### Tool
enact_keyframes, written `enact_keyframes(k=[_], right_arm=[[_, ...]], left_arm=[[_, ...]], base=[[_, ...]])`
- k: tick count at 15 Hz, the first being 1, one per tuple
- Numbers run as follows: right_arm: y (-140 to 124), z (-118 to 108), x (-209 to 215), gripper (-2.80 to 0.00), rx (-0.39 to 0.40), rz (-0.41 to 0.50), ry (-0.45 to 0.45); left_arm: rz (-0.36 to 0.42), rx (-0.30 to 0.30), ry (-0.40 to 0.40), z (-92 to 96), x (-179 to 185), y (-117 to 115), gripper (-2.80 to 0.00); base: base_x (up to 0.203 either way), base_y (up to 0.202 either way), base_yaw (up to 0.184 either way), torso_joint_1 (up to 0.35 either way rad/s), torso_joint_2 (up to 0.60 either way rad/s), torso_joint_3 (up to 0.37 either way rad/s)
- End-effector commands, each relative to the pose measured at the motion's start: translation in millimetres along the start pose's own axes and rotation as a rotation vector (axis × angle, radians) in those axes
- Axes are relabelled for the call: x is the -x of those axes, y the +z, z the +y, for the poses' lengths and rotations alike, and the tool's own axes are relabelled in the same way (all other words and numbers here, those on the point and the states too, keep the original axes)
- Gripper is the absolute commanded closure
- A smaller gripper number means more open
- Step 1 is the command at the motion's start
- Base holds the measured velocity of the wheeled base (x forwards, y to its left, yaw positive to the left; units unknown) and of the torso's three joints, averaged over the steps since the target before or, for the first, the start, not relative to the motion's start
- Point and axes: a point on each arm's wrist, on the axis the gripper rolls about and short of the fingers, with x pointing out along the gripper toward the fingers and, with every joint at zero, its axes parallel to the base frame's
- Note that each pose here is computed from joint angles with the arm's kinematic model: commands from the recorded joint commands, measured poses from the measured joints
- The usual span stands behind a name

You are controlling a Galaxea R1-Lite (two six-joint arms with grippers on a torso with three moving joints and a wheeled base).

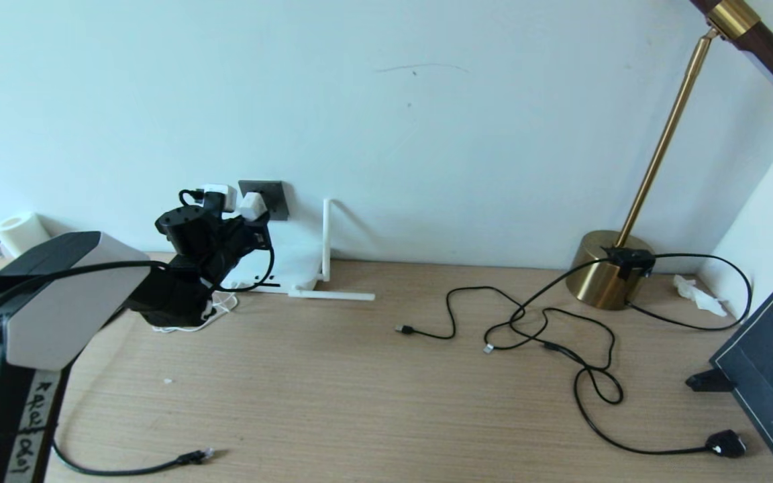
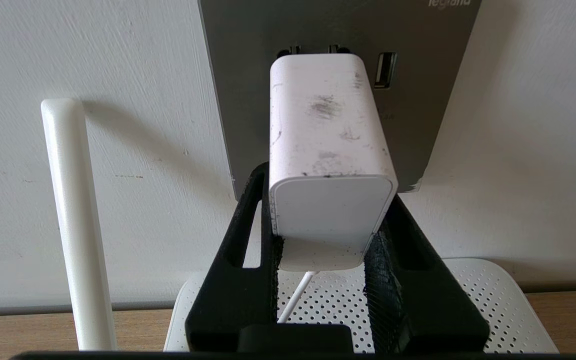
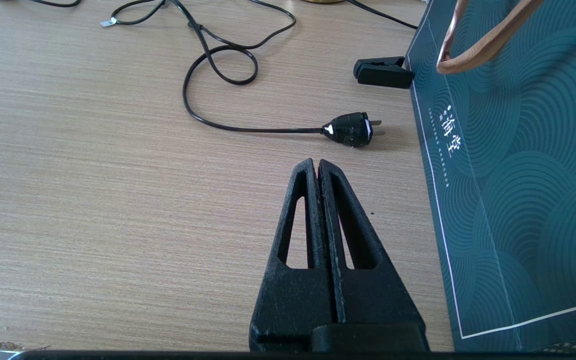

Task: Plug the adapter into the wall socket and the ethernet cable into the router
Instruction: Plug plug into socket

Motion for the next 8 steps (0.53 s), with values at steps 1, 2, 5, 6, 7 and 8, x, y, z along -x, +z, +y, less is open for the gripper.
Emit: enact_keyframes(k=[1, 2, 5, 6, 7, 8], right_arm=[[-0.1, 0.0, 0.0, 0.00, 0.001, 0.001, 0.000], [-0.1, 0.0, 0.0, 0.00, 0.001, 0.001, 0.000], [-0.1, 0.0, 0.0, 0.00, 0.001, 0.001, 0.000], [-0.1, 0.0, 0.0, 0.00, 0.001, 0.001, 0.000], [-0.1, 0.0, 0.0, 0.00, 0.001, 0.001, 0.000], [-0.1, 0.0, 0.0, 0.00, 0.001, 0.001, 0.000]], left_arm=[[-0.012, -0.001, 0.001, 0.2, -0.3, 2.3, 0.00], [-0.010, -0.001, 0.000, 0.1, -0.3, 1.2, 0.00], [-0.006, -0.001, -0.003, -0.9, -1.1, -1.3, 0.00], [-0.007, -0.001, -0.003, -0.8, -1.3, -1.3, 0.00], [-0.005, 0.000, -0.003, -1.6, -1.4, -2.0, 0.00], [-0.007, 0.000, -0.003, -1.6, -1.4, -1.8, 0.00]], base=[[0.000, 0.000, 0.000, 0.000, 0.00, 0.000], [0.000, 0.000, 0.000, 0.000, 0.00, 0.000], [0.000, 0.000, 0.000, 0.000, 0.00, 0.000], [0.000, 0.000, 0.000, 0.000, 0.00, 0.000], [0.000, 0.000, 0.000, 0.000, 0.00, 0.000], [0.000, 0.000, 0.000, 0.000, 0.00, 0.000]])
